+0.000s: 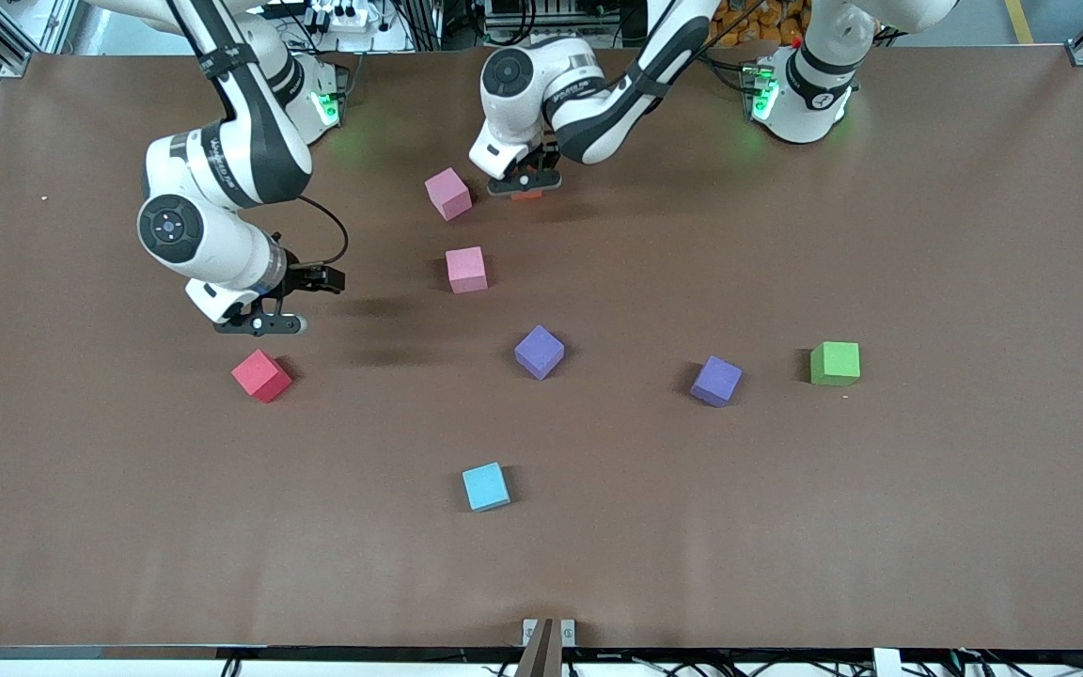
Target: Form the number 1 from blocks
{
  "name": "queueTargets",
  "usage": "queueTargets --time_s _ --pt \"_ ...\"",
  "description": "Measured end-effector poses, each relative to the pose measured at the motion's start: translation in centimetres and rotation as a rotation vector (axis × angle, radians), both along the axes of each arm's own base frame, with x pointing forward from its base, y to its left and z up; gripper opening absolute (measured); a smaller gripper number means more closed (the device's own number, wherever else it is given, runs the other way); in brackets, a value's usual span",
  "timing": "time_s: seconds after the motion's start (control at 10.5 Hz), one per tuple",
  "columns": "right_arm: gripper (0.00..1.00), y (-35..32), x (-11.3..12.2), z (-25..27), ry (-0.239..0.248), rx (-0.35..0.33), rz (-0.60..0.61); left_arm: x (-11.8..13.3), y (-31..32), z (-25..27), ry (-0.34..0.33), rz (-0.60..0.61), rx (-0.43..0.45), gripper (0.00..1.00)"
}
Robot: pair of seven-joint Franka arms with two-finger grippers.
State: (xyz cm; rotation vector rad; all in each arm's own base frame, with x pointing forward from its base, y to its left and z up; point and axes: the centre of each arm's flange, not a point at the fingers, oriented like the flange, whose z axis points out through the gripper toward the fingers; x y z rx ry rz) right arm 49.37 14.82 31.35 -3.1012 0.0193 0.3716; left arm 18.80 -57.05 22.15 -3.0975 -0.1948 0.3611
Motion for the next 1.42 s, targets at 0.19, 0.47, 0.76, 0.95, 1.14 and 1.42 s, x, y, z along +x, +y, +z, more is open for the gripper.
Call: queueTargets --time_s 0.19,0.47,0.76,0.95,1.14,1.42 --pt "0.97 0.9 -0.4 -0.3 0.002 0.009 0.008 -3.0 -0.2 0.4 0.011 -0.007 0.009 0.55" --pt "0.97 1.2 -0.4 -0.6 -0.003 0.014 0.006 -6.3 -0.1 0.2 0.032 -0.041 0.022 0.55" --pt "0.97 1.2 -0.4 -0.6 -0.003 0.014 0.006 -8.4 -0.1 0.3 -0.005 -0.105 0.029 0.55" --pt "0.97 1.3 -0.4 -0.6 -0.003 0.014 0.006 -9.3 -0.2 0.4 -0.048 -0.115 0.036 0.55" --pt "0.97 1.3 -0.4 -0.6 -0.004 0.015 0.006 -9.4 -0.1 0.4 -0.051 -0.118 0.037 0.55" --pt "0.97 1.3 -0.4 -0.6 -0.008 0.015 0.006 -9.3 -0.2 0.6 -0.054 -0.114 0.033 0.9"
